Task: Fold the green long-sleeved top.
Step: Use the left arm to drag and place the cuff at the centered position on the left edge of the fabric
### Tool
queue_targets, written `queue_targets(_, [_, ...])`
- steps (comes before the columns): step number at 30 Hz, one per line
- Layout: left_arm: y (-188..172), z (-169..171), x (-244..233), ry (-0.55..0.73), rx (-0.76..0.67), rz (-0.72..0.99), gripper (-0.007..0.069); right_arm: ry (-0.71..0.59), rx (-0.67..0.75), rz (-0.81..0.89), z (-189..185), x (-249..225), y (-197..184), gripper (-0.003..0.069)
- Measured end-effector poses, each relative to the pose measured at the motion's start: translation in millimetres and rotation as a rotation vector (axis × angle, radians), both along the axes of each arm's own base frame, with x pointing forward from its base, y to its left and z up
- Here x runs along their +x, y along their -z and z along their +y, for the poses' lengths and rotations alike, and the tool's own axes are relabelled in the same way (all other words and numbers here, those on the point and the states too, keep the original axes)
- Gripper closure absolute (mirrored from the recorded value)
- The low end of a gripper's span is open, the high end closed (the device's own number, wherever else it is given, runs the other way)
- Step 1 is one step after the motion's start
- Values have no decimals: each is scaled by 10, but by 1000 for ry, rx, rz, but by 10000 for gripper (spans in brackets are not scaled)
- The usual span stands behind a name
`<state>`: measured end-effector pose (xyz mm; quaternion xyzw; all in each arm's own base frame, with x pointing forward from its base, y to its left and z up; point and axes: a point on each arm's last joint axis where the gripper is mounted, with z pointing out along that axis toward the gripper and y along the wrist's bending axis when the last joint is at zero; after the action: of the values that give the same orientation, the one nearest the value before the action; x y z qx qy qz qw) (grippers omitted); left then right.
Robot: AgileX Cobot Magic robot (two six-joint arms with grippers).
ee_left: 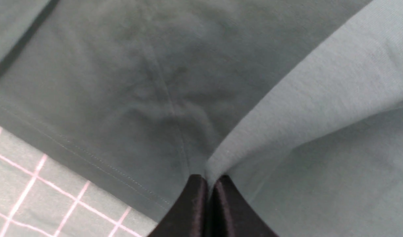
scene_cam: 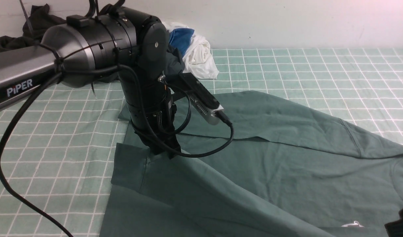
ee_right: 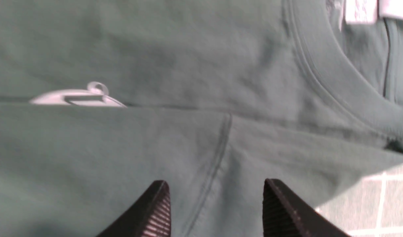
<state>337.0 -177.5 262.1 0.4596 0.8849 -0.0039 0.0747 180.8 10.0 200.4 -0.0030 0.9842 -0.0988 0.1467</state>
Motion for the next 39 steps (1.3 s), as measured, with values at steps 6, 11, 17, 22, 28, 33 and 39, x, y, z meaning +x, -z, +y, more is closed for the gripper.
queue_targets(6, [-1, 43, 23, -32, -39, 20, 619, 58, -4, 35, -27, 62, 193, 293])
queue_targets(11, [-4, 35, 20, -35, -52, 25, 619, 169, 13, 94, -195, 238, 382, 293])
queue_targets(17, [-5, 31, 19, -35, -56, 27, 619, 212, 57, 137, -266, 389, 493, 293])
queue_targets(22, [-5, 32, 19, -35, -56, 27, 619, 155, 81, 147, -240, 415, 498, 344])
queue_targets(28, [-5, 32, 19, -36, -56, 27, 619, 157, 100, 145, -224, 420, 504, 540])
queue_targets(33, [-5, 32, 19, -36, -56, 27, 619, 159, 92, 146, -231, 410, 486, 652])
queue_targets(39, [33, 11, 67, -34, -66, 1, 619, 162, 54, 102, -268, 324, 279, 659])
